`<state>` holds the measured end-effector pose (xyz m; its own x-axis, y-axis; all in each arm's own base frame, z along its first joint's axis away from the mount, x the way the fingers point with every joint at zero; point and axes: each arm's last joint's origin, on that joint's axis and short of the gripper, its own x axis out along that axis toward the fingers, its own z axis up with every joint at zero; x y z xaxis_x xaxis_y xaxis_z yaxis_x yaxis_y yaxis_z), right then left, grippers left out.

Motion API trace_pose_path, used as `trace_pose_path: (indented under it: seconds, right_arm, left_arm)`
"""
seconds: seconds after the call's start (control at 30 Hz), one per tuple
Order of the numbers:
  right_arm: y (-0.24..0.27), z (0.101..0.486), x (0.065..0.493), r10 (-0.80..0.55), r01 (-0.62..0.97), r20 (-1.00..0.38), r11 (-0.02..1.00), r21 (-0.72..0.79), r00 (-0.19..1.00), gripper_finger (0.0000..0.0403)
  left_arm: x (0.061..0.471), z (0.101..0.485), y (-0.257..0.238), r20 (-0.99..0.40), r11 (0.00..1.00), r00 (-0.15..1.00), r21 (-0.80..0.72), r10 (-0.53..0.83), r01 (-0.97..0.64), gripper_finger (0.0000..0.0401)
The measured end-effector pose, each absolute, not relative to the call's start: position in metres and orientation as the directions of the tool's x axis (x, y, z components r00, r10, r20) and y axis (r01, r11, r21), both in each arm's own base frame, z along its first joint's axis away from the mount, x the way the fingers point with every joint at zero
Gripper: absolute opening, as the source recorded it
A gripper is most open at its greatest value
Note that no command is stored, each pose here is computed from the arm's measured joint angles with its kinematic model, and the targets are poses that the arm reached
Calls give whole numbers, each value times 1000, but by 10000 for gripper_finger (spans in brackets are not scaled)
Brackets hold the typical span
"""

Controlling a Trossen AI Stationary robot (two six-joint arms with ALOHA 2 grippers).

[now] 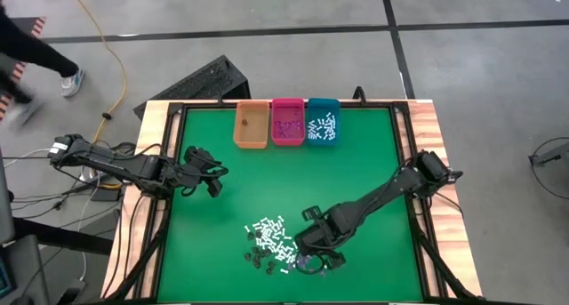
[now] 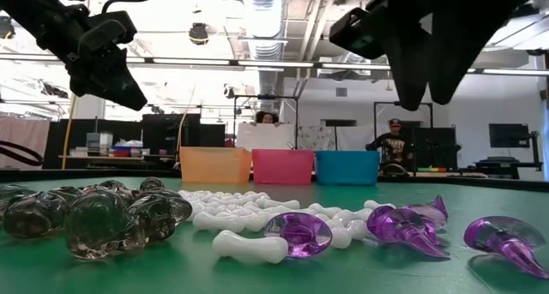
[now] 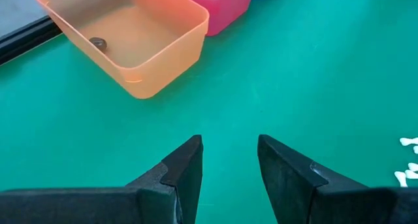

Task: Sort Halloween decoration
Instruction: Put the violet witch hat toy into the red bin

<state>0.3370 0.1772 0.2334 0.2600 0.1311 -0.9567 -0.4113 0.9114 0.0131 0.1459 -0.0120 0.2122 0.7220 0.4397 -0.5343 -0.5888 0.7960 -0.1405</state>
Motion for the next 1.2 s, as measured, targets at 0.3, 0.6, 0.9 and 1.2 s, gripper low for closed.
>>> trace_pose_path:
  seconds: [0.3,0.6,0.9,1.2]
  right_arm:
    - [170,202,331,110,-384,-965,923,10,238,156]
    - [166,179,325,106,-362,-969,932,19,222,154]
    - [162,161,321,103,-323,-961,946,15,257,140]
    - [161,159,319,96,-279,-963,960,23,252,16]
  left_arm:
    - [146,212,-12,-532,793,721,-140,445,-593,138]
    - [146,213,-11,-524,774,715,-155,463,-614,138]
    - [146,213,-11,-524,771,715,-160,463,-617,138]
    - [146,213,-11,-520,767,712,-157,471,-622,138]
